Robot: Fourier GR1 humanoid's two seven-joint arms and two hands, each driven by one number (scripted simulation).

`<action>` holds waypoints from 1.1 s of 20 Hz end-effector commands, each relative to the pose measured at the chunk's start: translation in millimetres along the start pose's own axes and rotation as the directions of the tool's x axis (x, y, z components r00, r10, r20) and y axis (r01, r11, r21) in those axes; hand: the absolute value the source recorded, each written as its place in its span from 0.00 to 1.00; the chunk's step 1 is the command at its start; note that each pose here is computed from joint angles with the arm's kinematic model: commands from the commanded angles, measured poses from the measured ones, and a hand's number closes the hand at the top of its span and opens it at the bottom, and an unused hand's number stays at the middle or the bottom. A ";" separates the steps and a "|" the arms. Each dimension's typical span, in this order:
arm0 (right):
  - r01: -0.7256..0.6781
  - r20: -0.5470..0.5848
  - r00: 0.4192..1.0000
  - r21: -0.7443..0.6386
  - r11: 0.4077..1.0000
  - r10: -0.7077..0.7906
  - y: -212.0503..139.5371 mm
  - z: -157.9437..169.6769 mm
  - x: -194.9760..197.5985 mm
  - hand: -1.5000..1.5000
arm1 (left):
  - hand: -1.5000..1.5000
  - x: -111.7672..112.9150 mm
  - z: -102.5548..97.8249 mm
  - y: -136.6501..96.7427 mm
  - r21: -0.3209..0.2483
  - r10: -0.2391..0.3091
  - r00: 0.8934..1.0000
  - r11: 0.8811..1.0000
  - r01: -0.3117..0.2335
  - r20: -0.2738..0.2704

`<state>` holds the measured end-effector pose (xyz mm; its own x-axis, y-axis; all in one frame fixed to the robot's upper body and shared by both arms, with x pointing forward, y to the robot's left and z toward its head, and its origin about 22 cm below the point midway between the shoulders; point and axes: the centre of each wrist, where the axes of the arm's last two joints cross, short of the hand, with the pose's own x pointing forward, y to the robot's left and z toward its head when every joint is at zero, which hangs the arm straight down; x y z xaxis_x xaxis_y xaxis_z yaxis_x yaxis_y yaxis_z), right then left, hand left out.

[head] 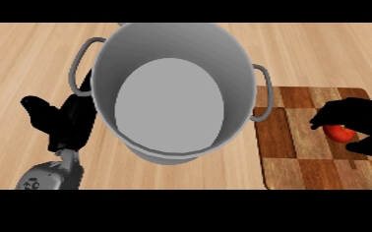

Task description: Pick the tomato from the cutting board and place it in the pot

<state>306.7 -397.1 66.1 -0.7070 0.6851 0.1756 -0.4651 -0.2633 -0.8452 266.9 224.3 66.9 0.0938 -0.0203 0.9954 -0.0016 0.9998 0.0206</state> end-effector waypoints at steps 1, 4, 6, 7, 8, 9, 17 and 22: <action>0.024 0.111 0.994 -0.044 0.999 -0.019 1.2 -1.5 -5.2 1.00 | 0.50 1.4 7.2 -6.7 -0.010 0.002 1.000 1.000 -0.002 0.012; 0.008 0.124 0.992 -0.052 0.999 -0.002 -11.0 2.0 5.3 1.00 | 0.50 -0.6 7.8 5.9 -0.006 0.019 1.000 1.000 -0.019 -0.019; 0.009 0.121 0.993 -0.052 0.999 -0.002 -8.9 -22.3 4.1 1.00 | 0.50 13.0 2.7 -0.9 -0.012 0.008 1.000 1.000 -0.008 -0.006; 0.022 0.136 0.991 -0.066 0.998 -0.012 7.3 1.5 -2.0 1.00 | 0.50 11.9 2.5 11.9 0.007 -0.010 1.000 1.000 0.010 0.011; 0.023 0.135 0.991 -0.078 0.997 -0.012 -13.7 -10.7 3.3 1.00 | 0.50 -3.7 -6.8 19.4 -0.011 0.012 1.000 1.000 -0.012 -0.014; 0.036 0.139 0.990 -0.068 0.997 -0.026 -4.0 8.8 -4.3 1.00 | 0.50 -12.2 -5.8 22.1 0.016 0.013 1.000 1.000 -0.013 -0.007; 0.400 -0.365 0.800 -0.267 0.877 -0.476 66.5 -25.4 16.7 1.00 | 0.50 -12.4 6.2 27.2 0.095 -0.002 0.999 0.995 0.006 -0.043; 0.353 -0.538 0.595 -0.491 0.796 -0.596 69.8 -27.1 22.8 1.00 | 0.50 -20.8 12.9 40.9 0.162 -0.003 0.997 0.987 0.015 -0.074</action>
<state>288.6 -380.3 17.2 -0.1202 0.9353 0.3327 -0.4115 0.2581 -0.8741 257.3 256.0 53.8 0.1423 -0.0203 0.9896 -0.1173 0.9924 0.0372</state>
